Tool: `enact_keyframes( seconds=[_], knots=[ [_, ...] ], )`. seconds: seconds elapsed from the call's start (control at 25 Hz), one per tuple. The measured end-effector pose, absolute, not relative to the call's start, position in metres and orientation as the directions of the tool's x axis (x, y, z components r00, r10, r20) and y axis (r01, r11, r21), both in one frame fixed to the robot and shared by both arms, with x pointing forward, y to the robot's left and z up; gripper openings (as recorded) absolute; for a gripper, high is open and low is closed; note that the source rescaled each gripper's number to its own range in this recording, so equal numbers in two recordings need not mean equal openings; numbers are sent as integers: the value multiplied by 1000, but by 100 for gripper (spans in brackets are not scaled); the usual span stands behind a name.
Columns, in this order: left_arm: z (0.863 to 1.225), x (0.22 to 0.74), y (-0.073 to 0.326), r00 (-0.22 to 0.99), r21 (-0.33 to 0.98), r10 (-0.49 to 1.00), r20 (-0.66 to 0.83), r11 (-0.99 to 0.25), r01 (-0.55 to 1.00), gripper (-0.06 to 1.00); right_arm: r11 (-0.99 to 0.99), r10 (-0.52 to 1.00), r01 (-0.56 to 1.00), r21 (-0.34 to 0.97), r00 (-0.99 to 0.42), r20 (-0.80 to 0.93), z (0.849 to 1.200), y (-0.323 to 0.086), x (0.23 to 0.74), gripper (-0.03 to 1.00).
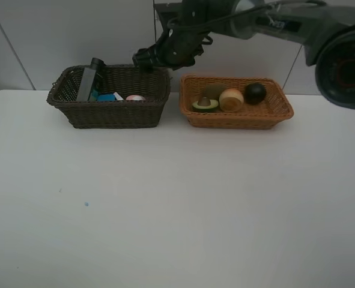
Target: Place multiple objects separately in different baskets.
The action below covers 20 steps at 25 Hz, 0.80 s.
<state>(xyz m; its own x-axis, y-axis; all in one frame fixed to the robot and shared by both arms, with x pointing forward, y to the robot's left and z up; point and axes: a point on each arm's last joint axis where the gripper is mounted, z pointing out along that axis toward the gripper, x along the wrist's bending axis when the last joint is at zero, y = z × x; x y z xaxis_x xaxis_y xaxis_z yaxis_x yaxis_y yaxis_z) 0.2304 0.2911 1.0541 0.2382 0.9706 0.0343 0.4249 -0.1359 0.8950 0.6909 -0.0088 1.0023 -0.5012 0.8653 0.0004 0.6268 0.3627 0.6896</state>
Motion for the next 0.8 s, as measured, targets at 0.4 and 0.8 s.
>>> enact_keyframes(
  seconds=[0.4,0.8],
  knots=[
    [1054,230,291,238,895,971,34,-136,425,100,119,993,845,521,-112,-45,1067,-184,709,100],
    [1054,230,291,238,895,971,34,-136,425,100,-86,992,953,291,109,-63,1047,-300,648,100]
  ],
)
